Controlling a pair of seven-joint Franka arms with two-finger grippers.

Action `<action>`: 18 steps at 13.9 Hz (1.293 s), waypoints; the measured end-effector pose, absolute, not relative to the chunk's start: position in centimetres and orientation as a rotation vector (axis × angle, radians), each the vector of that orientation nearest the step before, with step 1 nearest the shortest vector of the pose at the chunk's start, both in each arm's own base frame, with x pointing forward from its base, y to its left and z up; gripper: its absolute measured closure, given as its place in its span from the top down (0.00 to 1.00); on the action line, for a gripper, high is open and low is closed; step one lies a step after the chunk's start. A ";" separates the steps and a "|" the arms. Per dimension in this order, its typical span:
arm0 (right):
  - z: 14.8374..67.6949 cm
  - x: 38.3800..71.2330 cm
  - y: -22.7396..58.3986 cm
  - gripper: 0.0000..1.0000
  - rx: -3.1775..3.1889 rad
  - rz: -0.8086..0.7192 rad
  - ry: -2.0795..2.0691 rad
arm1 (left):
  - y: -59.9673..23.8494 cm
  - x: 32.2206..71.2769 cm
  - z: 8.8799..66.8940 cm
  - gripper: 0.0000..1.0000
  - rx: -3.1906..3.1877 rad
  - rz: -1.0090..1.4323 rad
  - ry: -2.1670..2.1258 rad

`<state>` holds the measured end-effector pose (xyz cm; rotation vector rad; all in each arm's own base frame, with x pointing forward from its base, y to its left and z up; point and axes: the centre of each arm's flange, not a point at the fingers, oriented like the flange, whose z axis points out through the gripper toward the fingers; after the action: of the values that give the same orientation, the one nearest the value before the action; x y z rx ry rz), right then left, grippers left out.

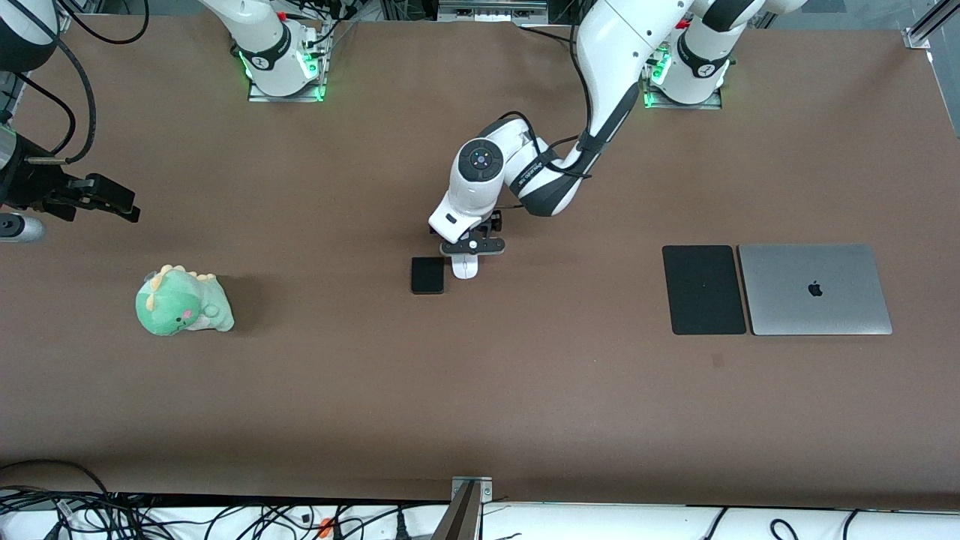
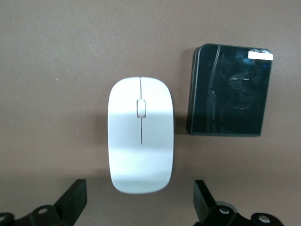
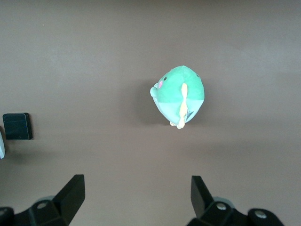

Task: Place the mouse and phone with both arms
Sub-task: 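Reach the left gripper down to the white mouse and grasp it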

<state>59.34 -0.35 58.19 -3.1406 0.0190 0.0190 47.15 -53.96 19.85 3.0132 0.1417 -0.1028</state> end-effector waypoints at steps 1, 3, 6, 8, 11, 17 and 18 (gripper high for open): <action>58.2 59.3 -0.3 1.00 -3.141 0.019 0.019 | -54.0 47.1 19.3 1.00 3.020 -0.102 0.132; 58.2 59.3 -0.3 1.00 -3.141 0.019 0.019 | -54.2 47.1 18.6 1.00 3.023 -0.103 0.131; 58.2 59.3 -0.3 1.00 -3.141 0.019 0.019 | -54.5 47.7 18.6 1.00 3.012 -0.092 0.147; 58.2 59.3 -0.4 1.00 -3.141 0.019 0.019 | -54.7 48.1 18.3 1.00 3.007 -0.090 0.179; 58.2 59.3 -0.3 1.00 -3.141 0.019 0.019 | -54.9 48.4 18.2 0.86 3.002 -0.084 0.183; 58.2 59.3 -0.4 1.00 -3.141 0.019 0.019 | -54.6 48.9 18.3 0.62 3.022 -0.037 0.151; 58.2 59.3 -0.4 1.00 -3.141 0.019 0.019 | -54.5 49.3 18.4 0.62 3.020 -0.030 0.153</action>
<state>59.35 -0.35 58.19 -3.1406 0.0192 0.0190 49.27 -54.46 18.42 3.0201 0.1532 -0.0301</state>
